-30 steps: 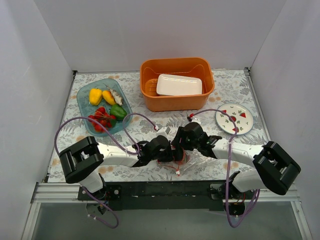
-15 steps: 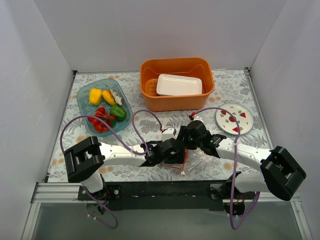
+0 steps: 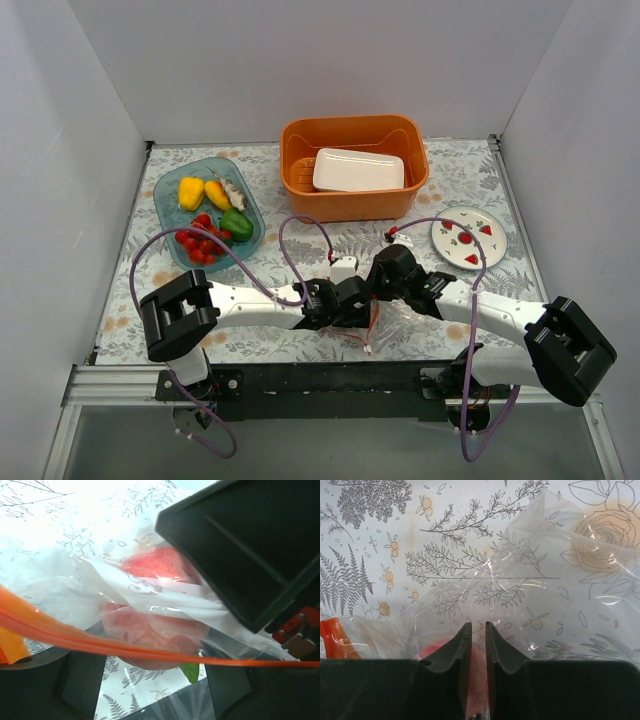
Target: Open the zip-top bag and remove the fake food
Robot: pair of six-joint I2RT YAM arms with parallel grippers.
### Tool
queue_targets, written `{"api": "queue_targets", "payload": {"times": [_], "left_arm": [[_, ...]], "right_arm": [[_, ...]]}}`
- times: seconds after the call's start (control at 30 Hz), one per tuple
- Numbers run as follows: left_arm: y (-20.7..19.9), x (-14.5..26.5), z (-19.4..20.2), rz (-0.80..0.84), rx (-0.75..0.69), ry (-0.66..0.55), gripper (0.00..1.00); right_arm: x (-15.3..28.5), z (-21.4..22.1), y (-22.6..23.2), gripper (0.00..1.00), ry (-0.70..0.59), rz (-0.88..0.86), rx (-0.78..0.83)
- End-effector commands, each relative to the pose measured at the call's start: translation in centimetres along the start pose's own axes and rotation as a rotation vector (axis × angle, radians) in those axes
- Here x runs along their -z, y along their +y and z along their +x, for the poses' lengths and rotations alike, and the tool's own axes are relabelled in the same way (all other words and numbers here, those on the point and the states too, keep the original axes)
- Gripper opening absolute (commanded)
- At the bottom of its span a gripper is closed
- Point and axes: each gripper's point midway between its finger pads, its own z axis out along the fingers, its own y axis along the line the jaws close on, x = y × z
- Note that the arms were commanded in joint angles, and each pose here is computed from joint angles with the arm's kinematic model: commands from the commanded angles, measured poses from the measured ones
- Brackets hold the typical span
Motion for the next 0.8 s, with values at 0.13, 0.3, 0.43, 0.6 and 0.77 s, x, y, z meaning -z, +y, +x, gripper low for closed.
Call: {"api": "queue_targets", "payload": {"times": [0.13, 0.3, 0.43, 0.6, 0.77], "left_arm": [[3.0, 0.6, -3.6, -0.116, 0.015, -0.1, 0.42], [2.9, 2.6, -3.2, -0.065, 0.026, -0.06, 0.4], [4.2, 3.8, -2.9, -0.086, 0.051, -0.054, 0.4], [4.9, 5.7, -3.8, -0.053, 0.112, -0.09, 0.4], [4.2, 7.2, -5.0, 0.031, 0.14, -0.104, 0.4]], "right_arm": [[1.2, -0.2, 0.6, 0.19, -0.011, -0.005, 0.071], [0.9, -1.6, -0.3, 0.16, -0.056, 0.034, 0.066], [0.5, -2.3, -1.4, 0.15, -0.086, 0.06, 0.051], [0.1, -2.3, -2.2, 0.14, -0.091, 0.058, 0.033], [-0.2, -1.9, -2.7, 0.13, -0.078, 0.073, 0.04]]}}
